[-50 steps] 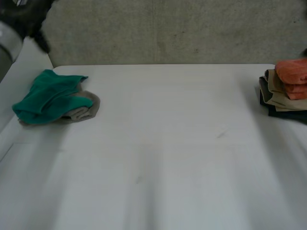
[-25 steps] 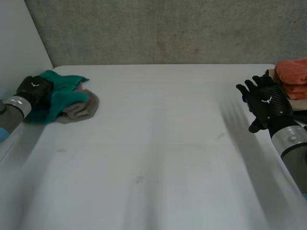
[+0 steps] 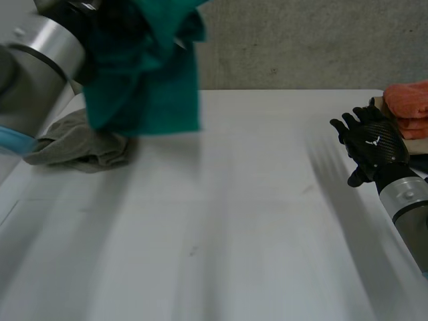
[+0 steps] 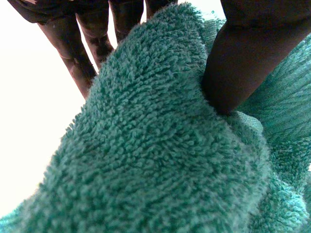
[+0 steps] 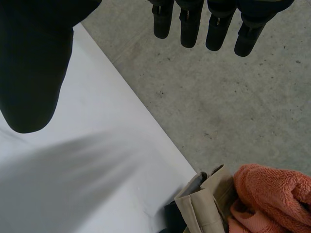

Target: Fold the laundry.

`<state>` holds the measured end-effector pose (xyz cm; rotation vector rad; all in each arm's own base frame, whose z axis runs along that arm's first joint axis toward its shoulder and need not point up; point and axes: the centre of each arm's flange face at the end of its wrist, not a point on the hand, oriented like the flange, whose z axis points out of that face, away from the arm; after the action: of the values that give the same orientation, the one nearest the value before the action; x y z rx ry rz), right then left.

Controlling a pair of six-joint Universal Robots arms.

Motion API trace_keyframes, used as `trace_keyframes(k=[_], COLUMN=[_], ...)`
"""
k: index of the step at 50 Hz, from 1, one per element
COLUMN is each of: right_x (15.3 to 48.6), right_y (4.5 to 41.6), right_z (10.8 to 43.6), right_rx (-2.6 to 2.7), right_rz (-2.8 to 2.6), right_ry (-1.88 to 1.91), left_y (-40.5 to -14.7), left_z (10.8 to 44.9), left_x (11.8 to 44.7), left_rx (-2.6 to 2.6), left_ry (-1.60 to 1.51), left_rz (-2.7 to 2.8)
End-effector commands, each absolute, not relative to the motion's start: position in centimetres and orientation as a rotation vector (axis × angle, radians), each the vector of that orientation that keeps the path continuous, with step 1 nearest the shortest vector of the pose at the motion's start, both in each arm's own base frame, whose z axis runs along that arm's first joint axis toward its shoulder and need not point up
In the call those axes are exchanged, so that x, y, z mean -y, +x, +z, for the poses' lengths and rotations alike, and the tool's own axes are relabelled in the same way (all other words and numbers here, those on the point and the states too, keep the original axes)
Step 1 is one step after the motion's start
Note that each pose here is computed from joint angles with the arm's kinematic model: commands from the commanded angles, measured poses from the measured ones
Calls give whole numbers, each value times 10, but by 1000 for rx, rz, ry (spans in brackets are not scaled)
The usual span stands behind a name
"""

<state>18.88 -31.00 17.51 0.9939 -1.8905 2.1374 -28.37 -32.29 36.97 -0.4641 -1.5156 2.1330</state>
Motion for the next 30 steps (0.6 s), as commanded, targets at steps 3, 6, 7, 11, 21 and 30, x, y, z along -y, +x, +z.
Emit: trace_keyframes(k=[3, 6, 7, 11, 21, 30], right_x=[309, 308, 306, 302, 283, 296], right_y=[188, 187, 188, 188, 210, 261], right_z=[175, 174, 173, 171, 190, 174], right_rx=[1908, 1933, 1953, 2026, 2567, 2864], right_rz=[2135, 2117, 2106, 2061, 1965, 1913], right_ry=[980, 981, 985, 998, 845, 809], left_y=[-357, -354, -348, -332, -290, -286], left_z=[227, 183, 174, 183, 234, 190], left_x=[297, 299, 299, 297, 253, 244], left_rx=[1862, 2036, 2107, 2208, 2186, 2232], left_ry=[-459, -427, -409, -349, -417, -519], left_rz=[1728, 1677, 1670, 1698, 1822, 1820])
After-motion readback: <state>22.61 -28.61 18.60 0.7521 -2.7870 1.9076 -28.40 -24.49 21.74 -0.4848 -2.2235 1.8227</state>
